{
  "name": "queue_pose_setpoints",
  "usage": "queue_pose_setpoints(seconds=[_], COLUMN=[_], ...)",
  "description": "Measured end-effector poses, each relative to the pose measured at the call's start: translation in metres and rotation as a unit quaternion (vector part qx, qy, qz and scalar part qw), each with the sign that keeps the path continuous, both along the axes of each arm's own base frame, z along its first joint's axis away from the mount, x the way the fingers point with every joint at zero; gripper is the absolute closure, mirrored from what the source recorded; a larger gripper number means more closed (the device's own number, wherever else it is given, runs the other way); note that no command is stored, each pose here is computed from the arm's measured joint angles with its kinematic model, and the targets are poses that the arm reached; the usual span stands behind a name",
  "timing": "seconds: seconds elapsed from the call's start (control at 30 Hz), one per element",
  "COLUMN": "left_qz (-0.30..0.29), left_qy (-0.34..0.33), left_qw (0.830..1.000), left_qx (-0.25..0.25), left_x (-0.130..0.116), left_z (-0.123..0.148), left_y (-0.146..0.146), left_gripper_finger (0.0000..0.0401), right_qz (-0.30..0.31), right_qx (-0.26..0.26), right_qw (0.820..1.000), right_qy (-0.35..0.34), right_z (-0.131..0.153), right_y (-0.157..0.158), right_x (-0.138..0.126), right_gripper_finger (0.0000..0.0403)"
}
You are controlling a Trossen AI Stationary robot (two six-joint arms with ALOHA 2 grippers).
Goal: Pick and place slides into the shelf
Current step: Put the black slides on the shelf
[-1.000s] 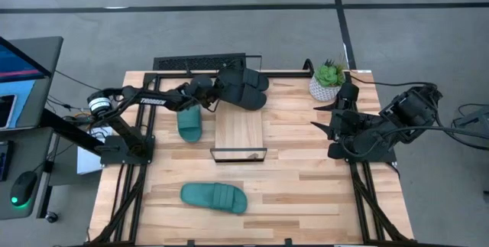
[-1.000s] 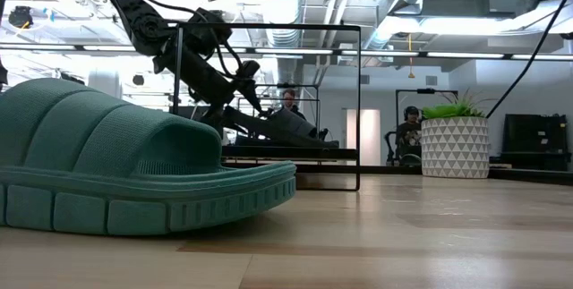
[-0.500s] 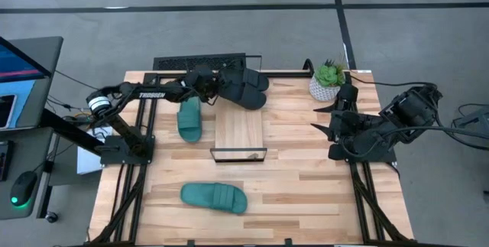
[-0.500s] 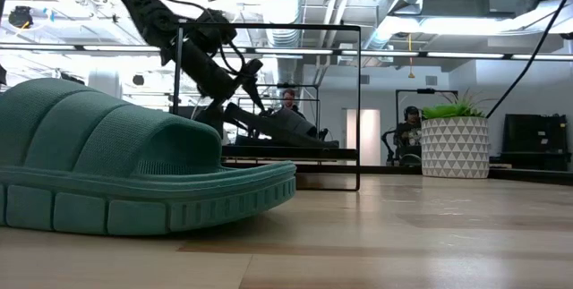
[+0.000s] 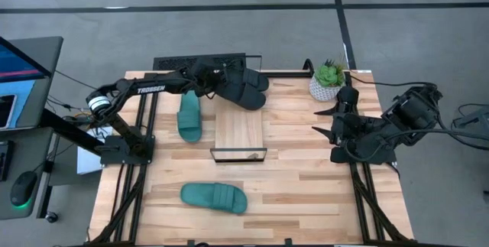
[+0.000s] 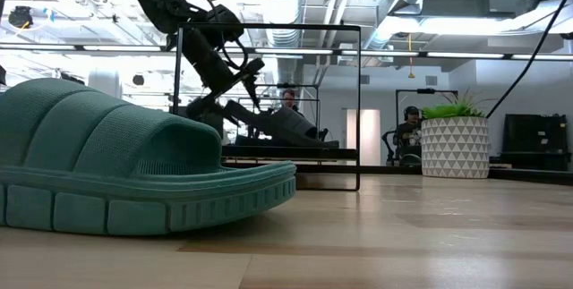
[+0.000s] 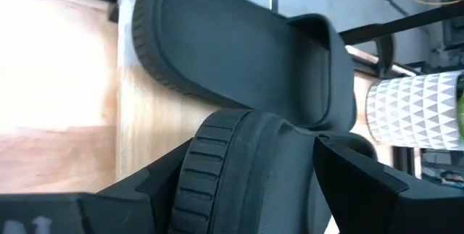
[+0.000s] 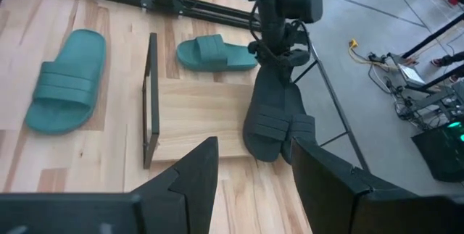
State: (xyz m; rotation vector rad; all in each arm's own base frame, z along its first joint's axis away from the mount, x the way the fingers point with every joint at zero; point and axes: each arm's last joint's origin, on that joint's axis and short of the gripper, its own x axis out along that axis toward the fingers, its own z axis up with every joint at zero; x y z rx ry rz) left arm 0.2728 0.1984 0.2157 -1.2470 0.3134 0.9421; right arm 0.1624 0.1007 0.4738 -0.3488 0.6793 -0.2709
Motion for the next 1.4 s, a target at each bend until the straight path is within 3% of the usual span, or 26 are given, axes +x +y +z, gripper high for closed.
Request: queue_pose_setpoints(seconds=[0.6,1.0,1.4], left_qz=[0.006,-0.024,-0.024], left_qy=[0.050,0.068,0.092], left_qw=[0.999,0.997,0.995], left_qx=[0.009,-0.024,-0.018], left_x=[-0.005,0.010,0.002], left_z=[-0.006,-0.039,-0.040], left_y=[0.001,0.002,0.010], left_gripper_finger=[0.0151,0.0151,0.0151], right_qz=[-0.002,-0.004,-0.001], right_qx=[0.003,0.011,0.016], right_qw=[1.000,1.000,1.000], right_qy=[-0.001,-0.002,0.002], right_z=[0.000,0.000,0.000], right_y=[0.000,0.000,0.000], right_x=[0.000,0.000,0.000], right_gripper_finger=[0.0236,0.0236,0.0236])
